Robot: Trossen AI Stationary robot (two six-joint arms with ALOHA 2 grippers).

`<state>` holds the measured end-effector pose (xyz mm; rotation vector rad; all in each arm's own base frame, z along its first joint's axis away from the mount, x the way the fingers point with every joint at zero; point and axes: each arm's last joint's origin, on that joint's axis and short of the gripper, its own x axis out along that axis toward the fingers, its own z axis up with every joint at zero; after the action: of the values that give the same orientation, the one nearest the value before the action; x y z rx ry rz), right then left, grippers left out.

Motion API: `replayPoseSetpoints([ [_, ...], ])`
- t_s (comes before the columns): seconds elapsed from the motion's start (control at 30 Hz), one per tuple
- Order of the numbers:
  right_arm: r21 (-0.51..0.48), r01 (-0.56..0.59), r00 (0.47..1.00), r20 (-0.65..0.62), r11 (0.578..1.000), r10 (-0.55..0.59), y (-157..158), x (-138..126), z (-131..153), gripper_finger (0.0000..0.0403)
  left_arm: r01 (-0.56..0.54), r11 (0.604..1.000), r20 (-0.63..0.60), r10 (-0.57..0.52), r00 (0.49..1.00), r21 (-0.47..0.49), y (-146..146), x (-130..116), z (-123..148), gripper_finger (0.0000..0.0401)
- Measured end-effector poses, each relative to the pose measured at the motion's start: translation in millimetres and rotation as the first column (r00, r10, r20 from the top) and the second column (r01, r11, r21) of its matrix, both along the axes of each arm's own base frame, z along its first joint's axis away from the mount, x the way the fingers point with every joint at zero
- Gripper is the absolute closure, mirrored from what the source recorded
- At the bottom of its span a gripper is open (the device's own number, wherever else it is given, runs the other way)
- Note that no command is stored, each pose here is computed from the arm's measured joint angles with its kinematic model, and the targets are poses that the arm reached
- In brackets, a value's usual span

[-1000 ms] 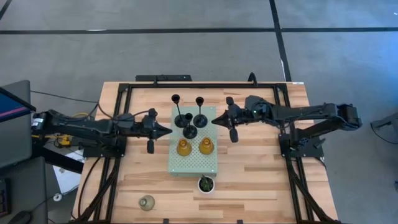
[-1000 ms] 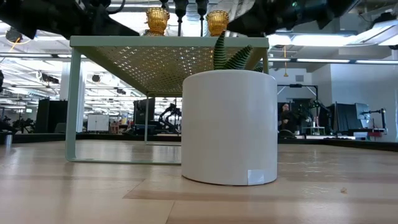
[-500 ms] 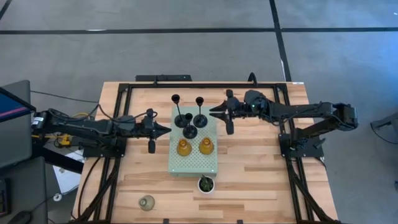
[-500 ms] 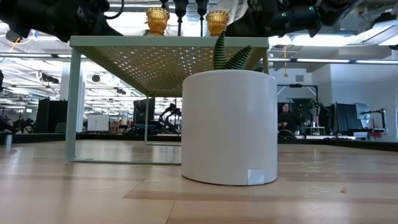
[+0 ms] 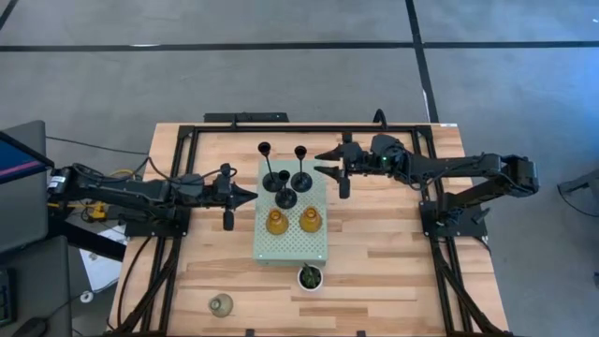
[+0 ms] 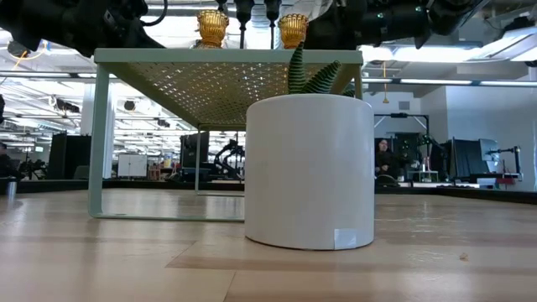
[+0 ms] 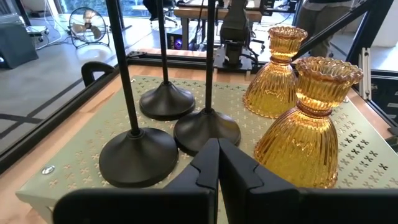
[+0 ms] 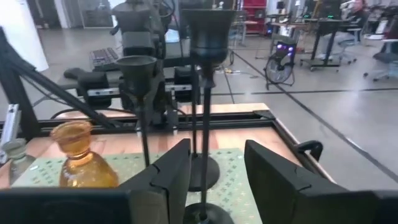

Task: Pick & Place candle stick holders
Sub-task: Adjust the black candle holders on the shelf

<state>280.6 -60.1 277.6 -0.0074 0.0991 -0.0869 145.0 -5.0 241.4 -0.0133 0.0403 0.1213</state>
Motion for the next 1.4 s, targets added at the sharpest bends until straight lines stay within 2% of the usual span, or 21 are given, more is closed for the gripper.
replayPoseSetpoints([
  [0.17, 0.056, 0.015, 0.999, -0.037, 0.998, -0.013, -4.0, 15.6, -12.7, 0.0269, 0.0, 1.0, 0.0, 0.0, 1.0, 0.0, 0.0, 0.1, -0.1, 0.0396],
  [0.3, 0.045, 0.013, 0.997, -0.076, 0.999, -0.009, -8.8, 37.5, -22.8, 0.0266, 0.001, 1.0, 0.0, -0.001, 1.0, -0.003, -0.1, 0.1, 0.0, 0.0396],
  [0.4, 0.039, 0.009, 0.998, -0.058, 0.999, -0.007, -10.8, 46.5, -17.4, 0.0262, 0.001, 1.0, -0.004, -0.001, 1.0, -0.004, -0.1, 0.1, -0.4, 0.0396],
  [0.53, 0.028, 0.007, 0.999, -0.048, 1.0, -0.005, -11.4, 49.2, -8.7, 0.0264, 0.001, 1.0, -0.01, -0.001, 1.0, -0.003, -0.1, 0.1, -1.0, 0.0396],
  [0.63, 0.026, 0.002, 0.999, -0.047, 1.0, -0.001, -10.1, 50.7, -5.6, 0.0281, 0.001, 1.0, -0.014, -0.001, 1.0, -0.003, -0.1, 0.0, -1.3, 0.0396],
  [0.9, 0.025, -0.005, 0.999, -0.049, 1.0, 0.007, -8.4, 51.2, -5.2, 0.0391, 0.001, 1.0, -0.014, -0.001, 1.0, -0.003, -0.1, 0.0, -1.3, 0.0396],
  [1.03, 0.028, -0.005, 0.998, -0.059, 1.0, 0.006, -8.3, 50.6, -5.6, 0.0381, 0.001, 1.0, -0.014, -0.001, 1.0, -0.003, -0.1, 0.0, -1.4, 0.0396],
  [1.2, 0.034, -0.004, 0.997, -0.082, 0.999, 0.007, -8.0, 49.1, -5.6, 0.0396, 0.001, 1.0, -0.017, -0.001, 1.0, -0.003, -0.1, 0.0, -1.6, 0.0396],
  [1.4, 0.041, -0.025, 0.995, -0.097, 0.999, 0.029, -7.0, 47.6, -5.4, 0.0387, 0.001, 1.0, -0.019, -0.001, 1.0, -0.007, -0.1, 0.0, -1.8, 0.0396],
])
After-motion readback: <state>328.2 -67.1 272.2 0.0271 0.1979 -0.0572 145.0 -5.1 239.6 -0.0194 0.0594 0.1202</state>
